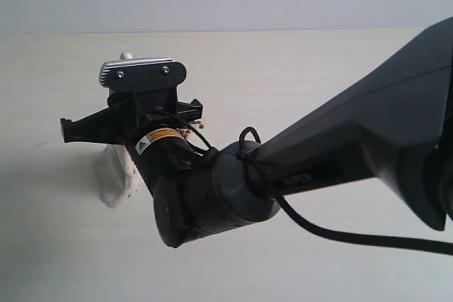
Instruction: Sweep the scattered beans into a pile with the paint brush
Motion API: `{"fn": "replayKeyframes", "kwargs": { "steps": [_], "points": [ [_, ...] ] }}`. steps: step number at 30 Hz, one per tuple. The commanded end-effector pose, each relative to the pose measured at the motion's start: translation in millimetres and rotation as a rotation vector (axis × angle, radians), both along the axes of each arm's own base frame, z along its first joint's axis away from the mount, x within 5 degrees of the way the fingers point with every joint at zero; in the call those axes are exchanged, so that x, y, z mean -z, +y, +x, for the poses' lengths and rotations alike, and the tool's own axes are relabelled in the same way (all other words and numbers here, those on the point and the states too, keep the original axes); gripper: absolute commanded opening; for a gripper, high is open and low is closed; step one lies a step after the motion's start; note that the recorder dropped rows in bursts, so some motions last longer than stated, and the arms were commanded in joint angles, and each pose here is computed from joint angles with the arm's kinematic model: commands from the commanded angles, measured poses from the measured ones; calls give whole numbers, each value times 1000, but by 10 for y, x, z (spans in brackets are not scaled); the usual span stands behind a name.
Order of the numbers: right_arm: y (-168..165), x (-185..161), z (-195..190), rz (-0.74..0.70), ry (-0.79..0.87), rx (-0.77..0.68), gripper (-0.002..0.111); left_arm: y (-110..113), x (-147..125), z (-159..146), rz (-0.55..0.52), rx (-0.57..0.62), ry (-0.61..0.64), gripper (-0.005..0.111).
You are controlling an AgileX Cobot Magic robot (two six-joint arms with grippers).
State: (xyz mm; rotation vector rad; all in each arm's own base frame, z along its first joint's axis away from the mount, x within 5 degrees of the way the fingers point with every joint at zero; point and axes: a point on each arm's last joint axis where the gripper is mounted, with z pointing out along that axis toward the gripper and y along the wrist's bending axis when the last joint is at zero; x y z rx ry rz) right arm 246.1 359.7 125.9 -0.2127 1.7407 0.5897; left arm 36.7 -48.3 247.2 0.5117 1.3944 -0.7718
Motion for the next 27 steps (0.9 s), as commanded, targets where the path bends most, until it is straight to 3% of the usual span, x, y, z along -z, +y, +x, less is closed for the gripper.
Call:
{"fn": "replayKeyframes", "kwargs": {
  "steps": [1,10,27],
  "points": [
    [-39,41,16,-69,15,46,0,4,9,-5,-8,2,3,0],
    [-148,-37,47,-166,23,149,0,4,9,-5,-8,2,3,0],
    [-104,-330,26,-140,-61,81,0,4,9,-5,-8,2,3,0]
  ]
}}
